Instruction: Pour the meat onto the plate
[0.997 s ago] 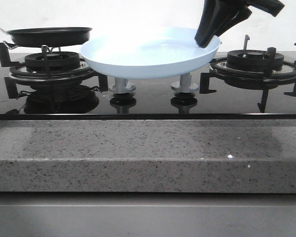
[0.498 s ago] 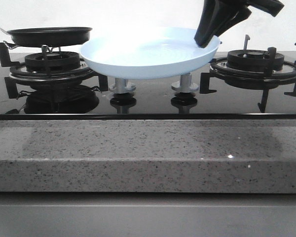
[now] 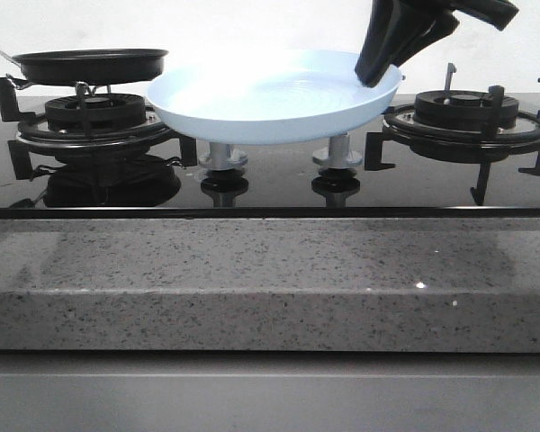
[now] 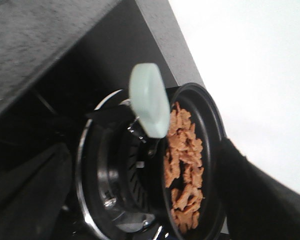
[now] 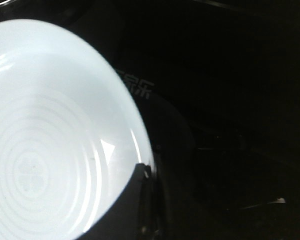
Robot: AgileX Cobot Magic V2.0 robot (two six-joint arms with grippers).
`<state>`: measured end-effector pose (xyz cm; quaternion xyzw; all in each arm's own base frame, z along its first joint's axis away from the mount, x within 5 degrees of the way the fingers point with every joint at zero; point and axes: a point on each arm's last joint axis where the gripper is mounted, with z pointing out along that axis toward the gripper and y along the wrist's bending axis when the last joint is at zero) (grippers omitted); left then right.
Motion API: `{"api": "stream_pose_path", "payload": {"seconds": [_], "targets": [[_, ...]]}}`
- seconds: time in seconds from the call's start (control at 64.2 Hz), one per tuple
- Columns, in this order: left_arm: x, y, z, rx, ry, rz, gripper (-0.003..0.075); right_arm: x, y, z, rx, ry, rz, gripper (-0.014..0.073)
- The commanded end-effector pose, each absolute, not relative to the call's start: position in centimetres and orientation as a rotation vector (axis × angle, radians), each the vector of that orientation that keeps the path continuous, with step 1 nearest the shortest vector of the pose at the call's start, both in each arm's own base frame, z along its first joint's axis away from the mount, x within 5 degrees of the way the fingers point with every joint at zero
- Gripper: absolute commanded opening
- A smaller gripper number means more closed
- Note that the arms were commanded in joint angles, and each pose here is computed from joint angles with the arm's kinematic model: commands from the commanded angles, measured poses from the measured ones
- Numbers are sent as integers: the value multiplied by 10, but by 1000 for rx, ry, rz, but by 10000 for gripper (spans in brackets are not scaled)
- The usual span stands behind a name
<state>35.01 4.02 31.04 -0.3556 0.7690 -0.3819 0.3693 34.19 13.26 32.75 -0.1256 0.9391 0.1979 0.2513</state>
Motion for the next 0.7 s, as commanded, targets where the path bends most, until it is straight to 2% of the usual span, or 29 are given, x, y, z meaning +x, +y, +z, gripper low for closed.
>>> {"api": "stream_pose_path", "payload": {"seconds": [0.0,0.28,0.467,0.576,0.685], "targets": [[359,41,332,-877,1895,-1037,563,336,132,357,-322,2435,579,-62],[394,49,317,-893,1908,-1056,563,336,132,357,-322,2435,579,-62],[402,51,313,-900,1907,-1056,559,336,132,357,-322,2435,579,-62],[402,52,314,-901,1902,-1057,488,336,132,357,-322,2435,579,-62],[402,52,314,-903,1900,-1054,347,336,132,357,-322,2435,579,-62]]}}
